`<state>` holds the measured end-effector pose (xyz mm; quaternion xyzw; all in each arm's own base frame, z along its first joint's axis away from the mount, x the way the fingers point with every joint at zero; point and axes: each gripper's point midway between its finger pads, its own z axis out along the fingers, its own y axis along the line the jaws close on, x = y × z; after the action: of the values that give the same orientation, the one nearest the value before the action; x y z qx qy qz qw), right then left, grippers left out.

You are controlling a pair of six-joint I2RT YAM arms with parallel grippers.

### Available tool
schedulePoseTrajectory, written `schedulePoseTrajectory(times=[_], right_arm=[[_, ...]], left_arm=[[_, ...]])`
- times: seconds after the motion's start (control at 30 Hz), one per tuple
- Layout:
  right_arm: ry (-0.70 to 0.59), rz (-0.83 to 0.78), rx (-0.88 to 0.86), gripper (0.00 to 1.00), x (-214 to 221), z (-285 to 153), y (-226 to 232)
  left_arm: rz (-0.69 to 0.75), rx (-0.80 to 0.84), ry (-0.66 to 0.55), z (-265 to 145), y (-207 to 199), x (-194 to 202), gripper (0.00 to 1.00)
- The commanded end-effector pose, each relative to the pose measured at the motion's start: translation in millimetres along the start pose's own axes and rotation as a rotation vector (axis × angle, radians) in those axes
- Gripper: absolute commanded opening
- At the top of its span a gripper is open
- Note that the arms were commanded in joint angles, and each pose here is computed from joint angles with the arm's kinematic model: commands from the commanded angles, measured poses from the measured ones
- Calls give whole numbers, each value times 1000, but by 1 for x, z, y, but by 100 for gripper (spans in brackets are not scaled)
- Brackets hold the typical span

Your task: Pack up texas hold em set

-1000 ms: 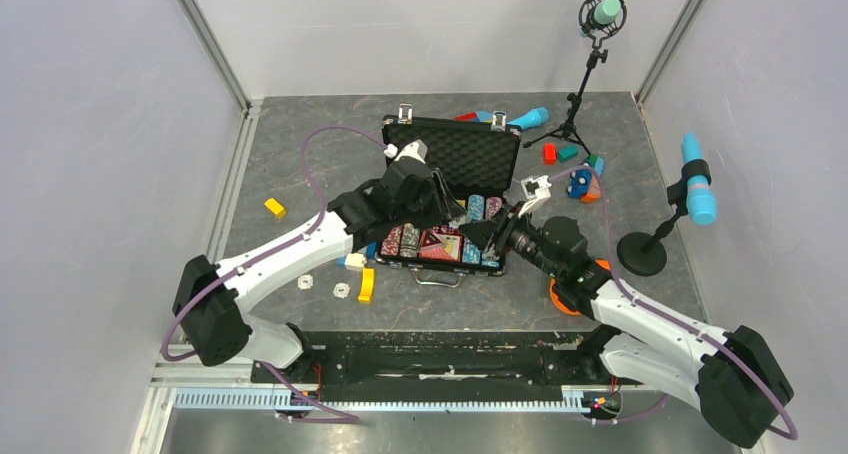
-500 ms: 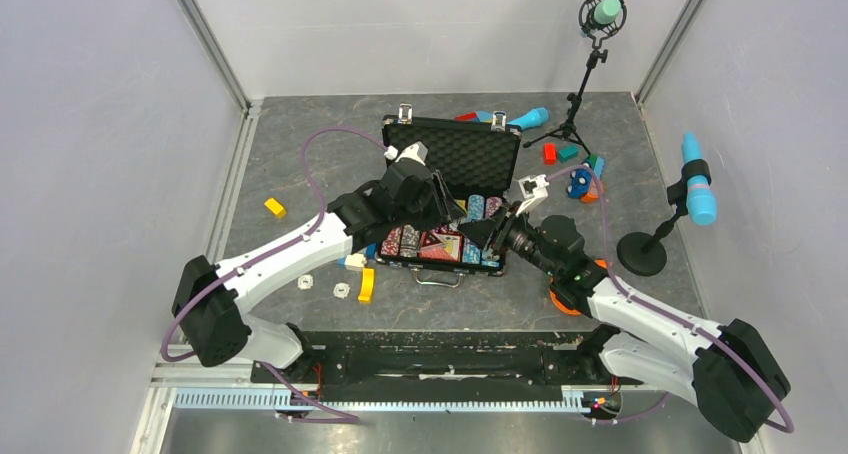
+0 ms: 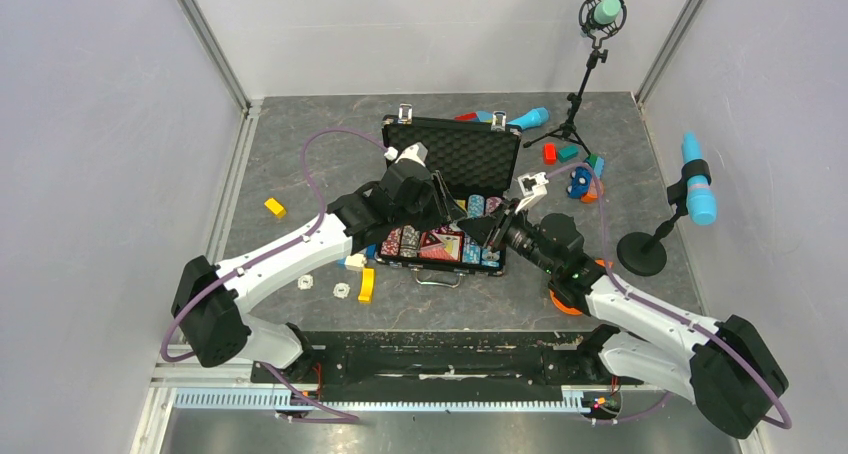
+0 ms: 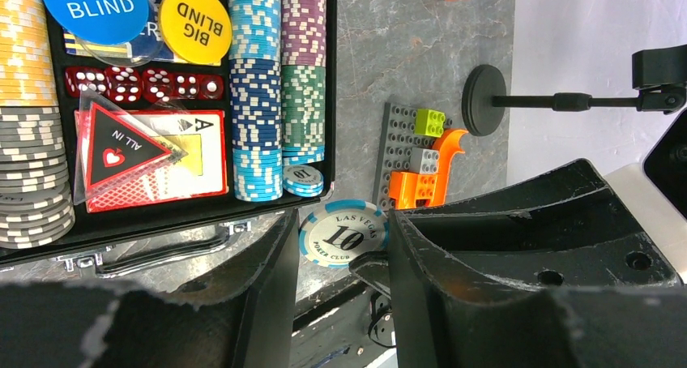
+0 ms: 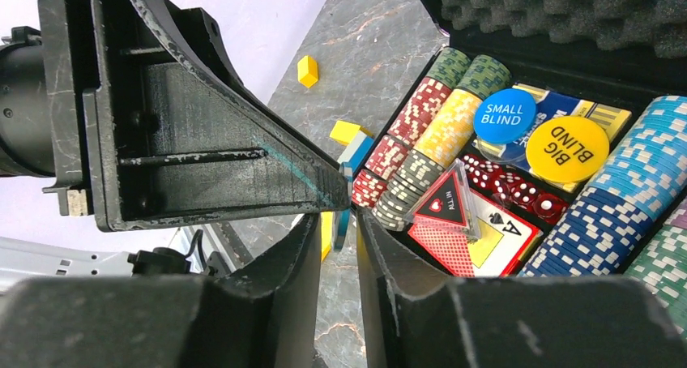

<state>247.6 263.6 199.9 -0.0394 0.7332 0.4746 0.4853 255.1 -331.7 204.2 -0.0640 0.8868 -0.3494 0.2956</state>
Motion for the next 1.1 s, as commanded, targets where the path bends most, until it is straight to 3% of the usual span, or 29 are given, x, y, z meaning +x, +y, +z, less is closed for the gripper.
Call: schedulePoseTrajectory(times=[0.0,0.33,0.47,0.57,0.67,0.73,0.9,1.07], right_arm=[[-54,-13,-65,22,-22,6,20],[-44,-16,-86,0,-20,7,23],[-45,-30,-84,0,-21,5,23],[-40,-64,-79,0,-21,4,22],[-41,-141,-44,0,-24,0,16],[-45,-212,-13,0,-26,-4,9],[-21,-495,65,0,-32,-16,-10],[38,-755,65,0,-32,-26,-19]], left_arm=[[-42,59,-32,-9,-15,-10,40],[-42,53,-36,-8,-14,-11,40],[-42,52,-36,-8,-13,-11,41],[-41,45,-38,-8,-11,-12,60],[-40,39,-53,-13,-7,-20,77],[-42,30,-69,-18,0,-30,82],[-29,-17,-132,-45,28,-60,87],[3,-82,-154,-71,63,-64,88]])
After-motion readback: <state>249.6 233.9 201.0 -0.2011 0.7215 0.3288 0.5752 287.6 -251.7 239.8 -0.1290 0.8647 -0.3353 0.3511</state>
